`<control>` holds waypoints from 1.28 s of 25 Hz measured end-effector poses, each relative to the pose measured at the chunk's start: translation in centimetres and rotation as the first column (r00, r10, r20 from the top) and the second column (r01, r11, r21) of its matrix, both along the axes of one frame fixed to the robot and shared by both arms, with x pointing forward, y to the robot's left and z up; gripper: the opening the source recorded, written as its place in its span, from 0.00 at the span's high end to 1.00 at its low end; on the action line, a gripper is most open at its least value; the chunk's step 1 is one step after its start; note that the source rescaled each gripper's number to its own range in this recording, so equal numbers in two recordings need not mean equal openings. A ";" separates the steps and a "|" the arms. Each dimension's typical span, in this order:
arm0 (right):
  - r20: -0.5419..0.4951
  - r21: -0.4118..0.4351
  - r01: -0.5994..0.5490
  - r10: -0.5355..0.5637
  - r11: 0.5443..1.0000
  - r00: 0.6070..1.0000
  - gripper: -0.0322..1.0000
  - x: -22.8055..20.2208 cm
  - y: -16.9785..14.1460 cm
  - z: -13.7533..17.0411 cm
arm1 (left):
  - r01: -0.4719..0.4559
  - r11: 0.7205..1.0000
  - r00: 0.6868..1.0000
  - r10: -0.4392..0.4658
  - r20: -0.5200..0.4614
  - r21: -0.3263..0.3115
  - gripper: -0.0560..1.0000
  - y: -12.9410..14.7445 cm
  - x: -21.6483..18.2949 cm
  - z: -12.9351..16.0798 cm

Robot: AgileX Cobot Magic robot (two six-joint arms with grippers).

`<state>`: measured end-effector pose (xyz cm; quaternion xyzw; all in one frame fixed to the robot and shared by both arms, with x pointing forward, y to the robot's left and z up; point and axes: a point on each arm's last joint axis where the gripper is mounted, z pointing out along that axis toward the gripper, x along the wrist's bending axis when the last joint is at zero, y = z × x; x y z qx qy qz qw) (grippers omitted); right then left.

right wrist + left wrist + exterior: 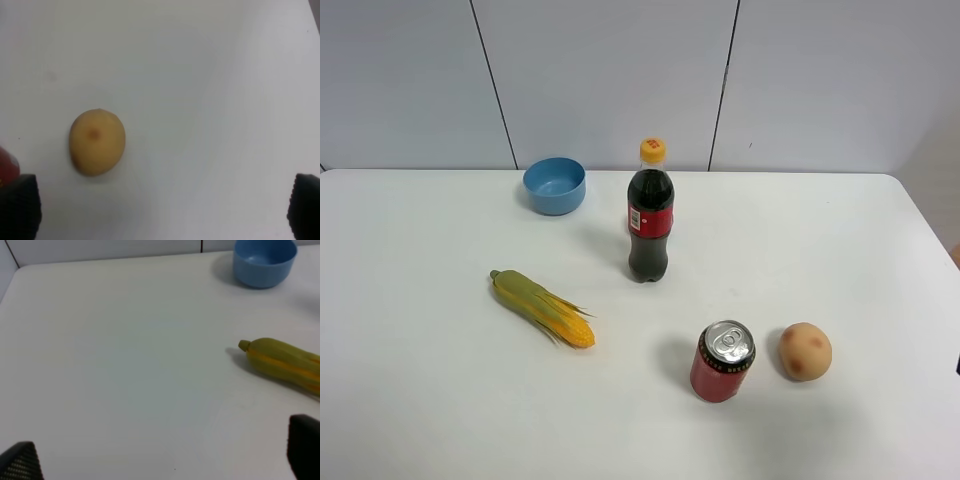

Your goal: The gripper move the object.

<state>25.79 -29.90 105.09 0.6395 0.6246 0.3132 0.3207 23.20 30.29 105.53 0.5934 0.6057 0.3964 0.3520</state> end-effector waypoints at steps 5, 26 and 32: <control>0.016 0.000 0.000 0.000 1.000 1.000 0.00 -0.2 0.0 0.0 | 0.000 1.000 1.000 0.000 0.000 0.000 0.00 0.0 0.0 0.0; 0.160 0.016 0.011 -0.013 1.000 0.987 0.00 -2.5 0.1 0.1 | 0.000 1.000 1.000 0.000 0.000 0.000 0.00 0.0 0.0 0.0; 0.160 0.016 0.011 -0.013 1.000 0.987 0.00 -2.5 0.1 0.1 | 0.000 1.000 1.000 0.000 0.000 0.000 0.00 0.0 0.0 0.0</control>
